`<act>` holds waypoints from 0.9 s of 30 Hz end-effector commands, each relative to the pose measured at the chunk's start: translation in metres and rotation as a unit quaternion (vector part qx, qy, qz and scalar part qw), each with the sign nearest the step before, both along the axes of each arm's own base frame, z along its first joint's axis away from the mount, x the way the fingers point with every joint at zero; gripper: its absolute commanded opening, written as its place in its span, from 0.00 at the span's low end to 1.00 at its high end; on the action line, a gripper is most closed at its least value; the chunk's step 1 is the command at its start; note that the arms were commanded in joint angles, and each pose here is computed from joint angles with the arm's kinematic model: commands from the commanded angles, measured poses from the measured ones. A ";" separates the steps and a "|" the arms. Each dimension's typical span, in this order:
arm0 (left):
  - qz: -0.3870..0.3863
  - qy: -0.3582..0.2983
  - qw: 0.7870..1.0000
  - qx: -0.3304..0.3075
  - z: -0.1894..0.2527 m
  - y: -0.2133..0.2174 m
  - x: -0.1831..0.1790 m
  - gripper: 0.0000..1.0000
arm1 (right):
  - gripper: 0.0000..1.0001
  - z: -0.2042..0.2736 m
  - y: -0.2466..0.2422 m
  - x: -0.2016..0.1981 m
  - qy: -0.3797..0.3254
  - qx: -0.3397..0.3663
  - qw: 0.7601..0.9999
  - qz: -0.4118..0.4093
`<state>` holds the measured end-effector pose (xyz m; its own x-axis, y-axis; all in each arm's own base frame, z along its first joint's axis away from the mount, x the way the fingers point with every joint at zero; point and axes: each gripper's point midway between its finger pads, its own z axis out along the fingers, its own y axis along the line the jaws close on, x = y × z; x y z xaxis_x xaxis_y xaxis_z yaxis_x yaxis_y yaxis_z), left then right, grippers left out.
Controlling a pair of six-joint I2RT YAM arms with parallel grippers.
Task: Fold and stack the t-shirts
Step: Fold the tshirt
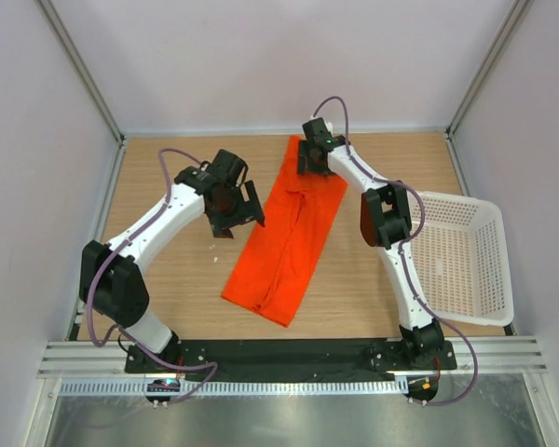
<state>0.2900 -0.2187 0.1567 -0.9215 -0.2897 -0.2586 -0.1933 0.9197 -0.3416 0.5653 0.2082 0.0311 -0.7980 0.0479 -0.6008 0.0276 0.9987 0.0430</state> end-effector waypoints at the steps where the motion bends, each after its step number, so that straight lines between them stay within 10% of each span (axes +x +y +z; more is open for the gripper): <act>1: 0.007 0.032 0.999 0.015 -0.014 0.028 -0.013 0.88 | 0.76 -0.001 0.043 0.016 -0.033 0.038 0.997 0.052; 7: 0.004 0.073 0.997 0.015 -0.041 0.035 -0.032 0.88 | 0.76 0.031 0.090 0.048 -0.109 0.107 0.983 0.098; 14: 0.009 0.108 0.994 0.002 -0.066 0.040 -0.055 0.88 | 0.82 0.177 0.083 0.026 -0.158 0.178 0.969 0.065; 27: 0.007 0.132 0.991 -0.036 -0.085 0.048 -0.083 0.76 | 0.79 0.171 0.058 -0.283 0.089 0.313 0.937 0.123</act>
